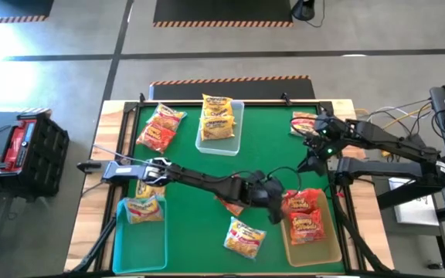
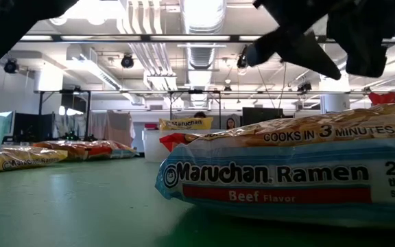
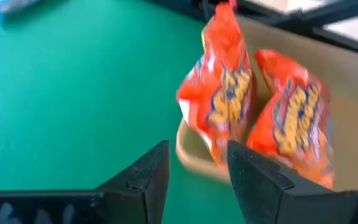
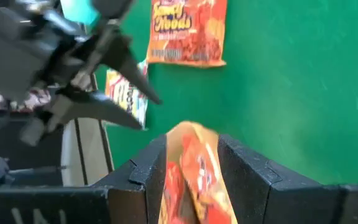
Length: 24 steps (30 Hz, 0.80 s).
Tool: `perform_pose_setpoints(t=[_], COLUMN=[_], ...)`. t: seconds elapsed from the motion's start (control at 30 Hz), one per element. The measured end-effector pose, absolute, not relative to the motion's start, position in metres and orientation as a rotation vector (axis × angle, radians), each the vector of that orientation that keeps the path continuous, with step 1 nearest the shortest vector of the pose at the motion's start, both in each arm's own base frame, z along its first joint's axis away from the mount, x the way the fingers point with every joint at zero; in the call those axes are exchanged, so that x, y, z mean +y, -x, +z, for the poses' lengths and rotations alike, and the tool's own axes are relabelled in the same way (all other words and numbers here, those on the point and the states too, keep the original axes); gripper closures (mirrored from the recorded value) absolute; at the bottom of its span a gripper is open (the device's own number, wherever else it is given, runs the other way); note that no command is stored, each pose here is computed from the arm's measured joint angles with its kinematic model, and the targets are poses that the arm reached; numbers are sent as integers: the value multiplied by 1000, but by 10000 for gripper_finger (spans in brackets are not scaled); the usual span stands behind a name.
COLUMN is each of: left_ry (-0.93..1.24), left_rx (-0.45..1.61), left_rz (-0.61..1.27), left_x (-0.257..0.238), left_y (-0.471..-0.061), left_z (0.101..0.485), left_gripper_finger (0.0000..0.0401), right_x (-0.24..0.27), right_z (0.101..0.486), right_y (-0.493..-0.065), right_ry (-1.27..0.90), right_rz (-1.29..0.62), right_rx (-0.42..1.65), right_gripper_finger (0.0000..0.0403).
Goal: Sort Maruchan noodles
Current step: Put the bottom orange noodle pack into the orange bin
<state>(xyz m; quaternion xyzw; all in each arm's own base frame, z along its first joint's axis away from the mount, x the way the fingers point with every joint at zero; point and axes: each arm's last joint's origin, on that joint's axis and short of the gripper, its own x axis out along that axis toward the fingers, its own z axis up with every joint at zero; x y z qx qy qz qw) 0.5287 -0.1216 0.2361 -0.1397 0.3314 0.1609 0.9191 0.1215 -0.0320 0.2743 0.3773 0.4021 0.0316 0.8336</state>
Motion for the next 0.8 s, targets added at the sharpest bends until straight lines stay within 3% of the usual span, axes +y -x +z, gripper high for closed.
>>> perform_pose_setpoints(t=[0.53, 0.8], left_ry=[317, 380], left_rx=[1038, 1108], left_rz=[725, 742], left_x=[-135, -127], left_y=[-457, -454], left_z=[245, 246], left_gripper_finger=[262, 262], right_x=[-34, -27], right_z=[209, 191], right_y=[-138, -157], right_ry=[-836, -832], right_rz=[99, 176], right_rx=[677, 644], right_gripper_finger=[268, 268])
